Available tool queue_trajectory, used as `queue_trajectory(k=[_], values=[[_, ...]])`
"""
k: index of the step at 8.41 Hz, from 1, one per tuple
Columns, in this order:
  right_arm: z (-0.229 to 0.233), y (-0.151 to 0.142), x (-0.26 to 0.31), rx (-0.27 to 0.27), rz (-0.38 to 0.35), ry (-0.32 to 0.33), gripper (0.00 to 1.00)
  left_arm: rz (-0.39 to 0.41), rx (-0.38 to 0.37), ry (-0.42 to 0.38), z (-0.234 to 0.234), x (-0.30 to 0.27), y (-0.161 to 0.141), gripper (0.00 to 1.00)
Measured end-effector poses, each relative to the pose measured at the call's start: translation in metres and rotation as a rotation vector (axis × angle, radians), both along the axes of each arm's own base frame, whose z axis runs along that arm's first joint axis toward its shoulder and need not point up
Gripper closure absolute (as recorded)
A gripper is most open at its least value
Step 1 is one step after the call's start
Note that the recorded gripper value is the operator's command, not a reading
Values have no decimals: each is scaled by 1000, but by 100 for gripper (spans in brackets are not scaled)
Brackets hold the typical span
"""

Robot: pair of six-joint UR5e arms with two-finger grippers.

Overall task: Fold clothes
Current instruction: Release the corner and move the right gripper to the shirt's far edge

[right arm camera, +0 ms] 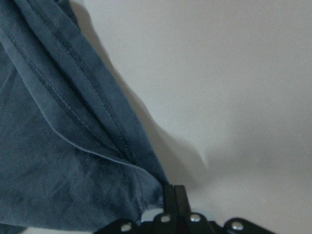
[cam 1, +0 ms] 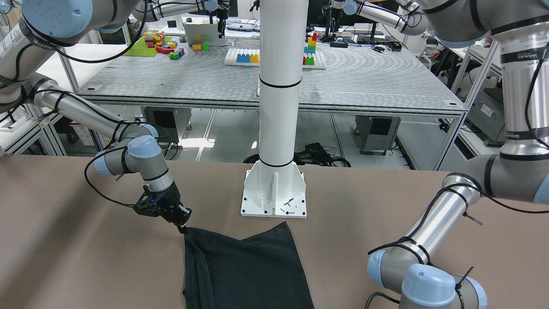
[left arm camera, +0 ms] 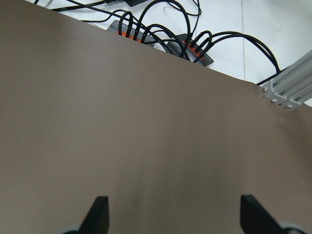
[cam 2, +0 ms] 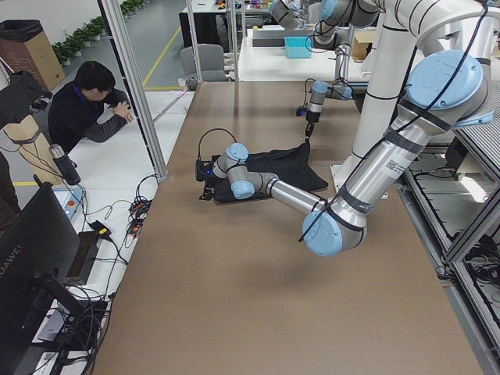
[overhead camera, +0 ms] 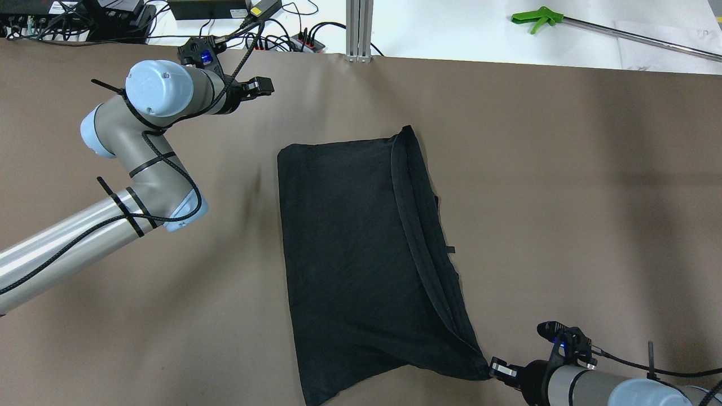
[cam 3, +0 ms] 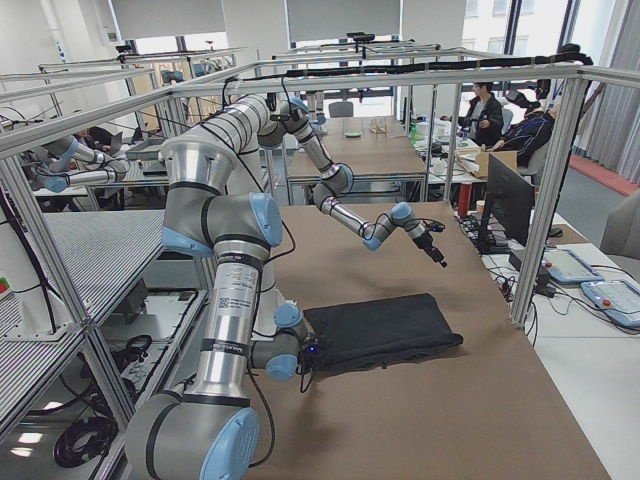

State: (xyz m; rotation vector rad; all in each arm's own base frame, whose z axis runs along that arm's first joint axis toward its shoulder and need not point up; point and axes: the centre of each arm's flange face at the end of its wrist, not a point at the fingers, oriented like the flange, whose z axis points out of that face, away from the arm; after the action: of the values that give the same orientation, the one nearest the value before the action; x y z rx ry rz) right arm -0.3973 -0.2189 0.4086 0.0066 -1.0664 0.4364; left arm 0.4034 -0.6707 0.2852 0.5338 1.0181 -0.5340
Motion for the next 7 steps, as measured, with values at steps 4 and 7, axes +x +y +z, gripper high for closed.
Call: queue_trajectory(k=[4, 7], values=[[-30, -47, -7, 120, 18, -1, 5, 4, 3, 6, -5, 2, 0, 5], [-119, -151, -19, 304, 42, 94, 5, 9, 5, 12, -8, 1, 0, 5]])
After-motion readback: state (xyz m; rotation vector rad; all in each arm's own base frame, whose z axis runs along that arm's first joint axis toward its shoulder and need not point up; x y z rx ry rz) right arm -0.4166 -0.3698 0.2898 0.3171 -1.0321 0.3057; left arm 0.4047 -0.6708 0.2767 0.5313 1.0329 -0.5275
